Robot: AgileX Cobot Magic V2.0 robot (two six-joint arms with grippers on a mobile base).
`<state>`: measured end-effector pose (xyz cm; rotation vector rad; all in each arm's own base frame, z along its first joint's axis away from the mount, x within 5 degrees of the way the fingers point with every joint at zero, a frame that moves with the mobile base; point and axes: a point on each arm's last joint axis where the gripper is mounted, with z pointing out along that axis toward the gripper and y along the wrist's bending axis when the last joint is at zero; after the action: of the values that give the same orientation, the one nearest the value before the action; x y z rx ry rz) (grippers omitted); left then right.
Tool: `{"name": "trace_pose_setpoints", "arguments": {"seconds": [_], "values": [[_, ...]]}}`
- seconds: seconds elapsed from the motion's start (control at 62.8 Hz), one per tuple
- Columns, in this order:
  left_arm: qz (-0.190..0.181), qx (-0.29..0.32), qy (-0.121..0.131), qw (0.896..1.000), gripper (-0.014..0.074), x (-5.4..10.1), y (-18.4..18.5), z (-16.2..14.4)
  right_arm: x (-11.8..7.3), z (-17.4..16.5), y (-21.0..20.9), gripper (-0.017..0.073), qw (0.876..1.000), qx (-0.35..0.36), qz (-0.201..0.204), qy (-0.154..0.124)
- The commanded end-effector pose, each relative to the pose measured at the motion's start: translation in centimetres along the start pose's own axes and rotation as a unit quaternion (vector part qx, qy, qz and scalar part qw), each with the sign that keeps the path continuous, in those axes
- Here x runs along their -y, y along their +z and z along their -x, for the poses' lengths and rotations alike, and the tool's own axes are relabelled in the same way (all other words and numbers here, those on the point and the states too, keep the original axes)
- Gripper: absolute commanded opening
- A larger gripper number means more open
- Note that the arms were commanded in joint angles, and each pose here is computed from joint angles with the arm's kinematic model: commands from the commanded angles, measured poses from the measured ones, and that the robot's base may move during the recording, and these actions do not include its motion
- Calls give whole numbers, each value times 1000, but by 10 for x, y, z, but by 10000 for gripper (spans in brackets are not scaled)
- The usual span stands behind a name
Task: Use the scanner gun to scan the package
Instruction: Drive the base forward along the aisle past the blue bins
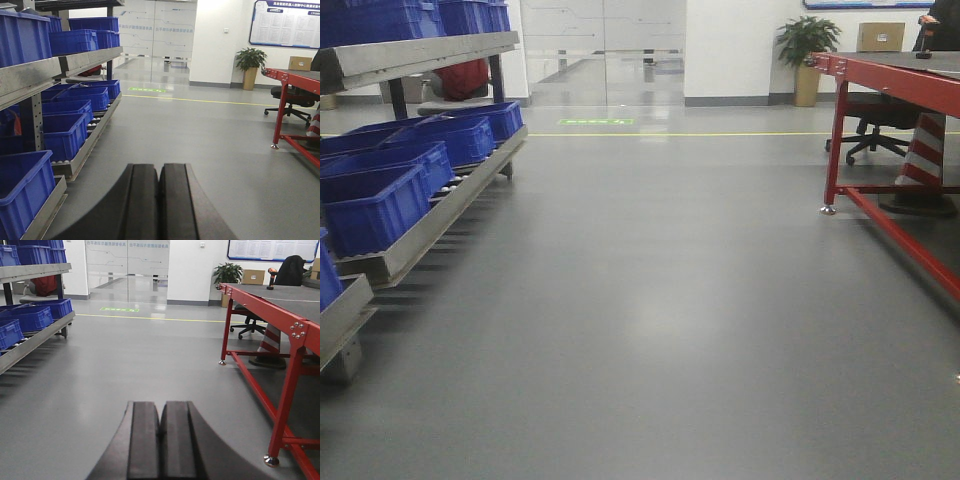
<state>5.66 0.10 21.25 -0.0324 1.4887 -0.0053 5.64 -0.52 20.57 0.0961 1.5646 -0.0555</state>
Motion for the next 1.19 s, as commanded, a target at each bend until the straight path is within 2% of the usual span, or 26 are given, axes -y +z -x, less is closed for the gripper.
{"name": "trace_pose_setpoints", "arguments": {"seconds": [0.0, 1.178], "values": [[-2, 11, -1, 1000, -100, 0, 0, 2, 0, 2, 0, -162, 1000, 12, -3, -2], [-2, 11, -1, 1000, -100, 0, 0, 2, 0, 2, 0, -162, 1000, 12, -3, -2]]}}
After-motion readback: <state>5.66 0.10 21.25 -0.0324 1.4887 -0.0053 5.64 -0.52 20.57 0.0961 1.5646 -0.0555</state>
